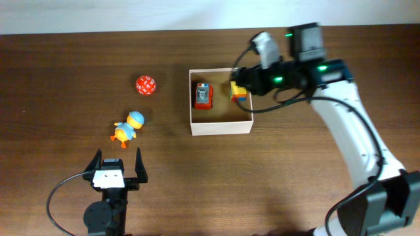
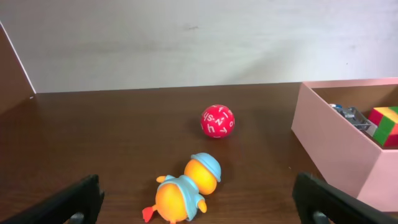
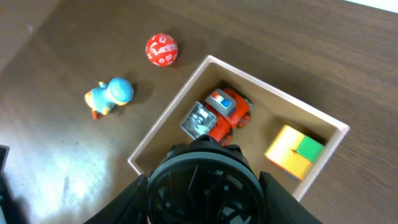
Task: Pack container
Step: 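Carry the puck over the box and lower it between truck and cube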
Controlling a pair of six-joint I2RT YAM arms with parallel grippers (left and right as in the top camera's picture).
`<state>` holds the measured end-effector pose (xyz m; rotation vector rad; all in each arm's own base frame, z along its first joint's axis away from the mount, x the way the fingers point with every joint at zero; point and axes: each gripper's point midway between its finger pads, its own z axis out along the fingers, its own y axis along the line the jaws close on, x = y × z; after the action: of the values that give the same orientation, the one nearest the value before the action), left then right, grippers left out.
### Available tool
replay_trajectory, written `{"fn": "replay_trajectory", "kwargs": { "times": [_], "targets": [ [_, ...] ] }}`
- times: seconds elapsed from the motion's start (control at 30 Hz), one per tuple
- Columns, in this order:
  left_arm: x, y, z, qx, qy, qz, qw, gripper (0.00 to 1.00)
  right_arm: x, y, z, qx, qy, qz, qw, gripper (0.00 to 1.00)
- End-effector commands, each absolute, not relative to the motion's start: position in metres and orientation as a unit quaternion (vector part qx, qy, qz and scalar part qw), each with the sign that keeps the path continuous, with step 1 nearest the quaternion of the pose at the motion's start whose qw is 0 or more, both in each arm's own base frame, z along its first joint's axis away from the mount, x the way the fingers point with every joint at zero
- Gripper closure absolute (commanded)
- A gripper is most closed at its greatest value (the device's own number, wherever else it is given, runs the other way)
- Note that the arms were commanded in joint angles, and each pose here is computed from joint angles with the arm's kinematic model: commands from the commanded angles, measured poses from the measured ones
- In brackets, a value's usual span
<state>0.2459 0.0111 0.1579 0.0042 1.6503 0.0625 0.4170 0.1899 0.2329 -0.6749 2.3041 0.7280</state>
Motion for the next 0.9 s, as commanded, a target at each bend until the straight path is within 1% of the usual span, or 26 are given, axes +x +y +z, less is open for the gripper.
{"fn": "replay_trajectory", "kwargs": {
  "times": [0.0, 0.17, 0.3, 0.5, 0.63, 0.87],
  "targets": [
    [0.246, 0.013, 0.157, 0.005, 0.734, 0.036, 0.678, 0.01, 0.436, 0.199, 0.207, -0.195, 0.911, 0.194, 0.307, 0.55],
    [0.246, 0.013, 0.157, 0.005, 0.734, 0.036, 0.678, 0.01, 0.452, 0.217, 0.166, -0.144, 0.934, 0.138, 0.298, 0.55],
    [0.246, 0.013, 0.157, 0.005, 0.734, 0.036, 0.678, 0.01, 0.461, 0.228, 0.132, -0.123, 0.943, 0.127, 0.282, 0.55],
    [0.246, 0.013, 0.157, 0.005, 0.734, 0.036, 0.678, 0.01, 0.469, 0.233, 0.089, -0.118, 0.951, 0.121, 0.257, 0.55],
    [0.246, 0.013, 0.157, 0.005, 0.734, 0.036, 0.678, 0.01, 0.474, 0.232, 0.080, -0.116, 0.952, 0.115, 0.260, 0.55],
    [0.246, 0.013, 0.157, 0.005, 0.734, 0.036, 0.678, 0.01, 0.483, 0.233, 0.084, -0.115, 0.946, 0.114, 0.281, 0.55]
  ]
}}
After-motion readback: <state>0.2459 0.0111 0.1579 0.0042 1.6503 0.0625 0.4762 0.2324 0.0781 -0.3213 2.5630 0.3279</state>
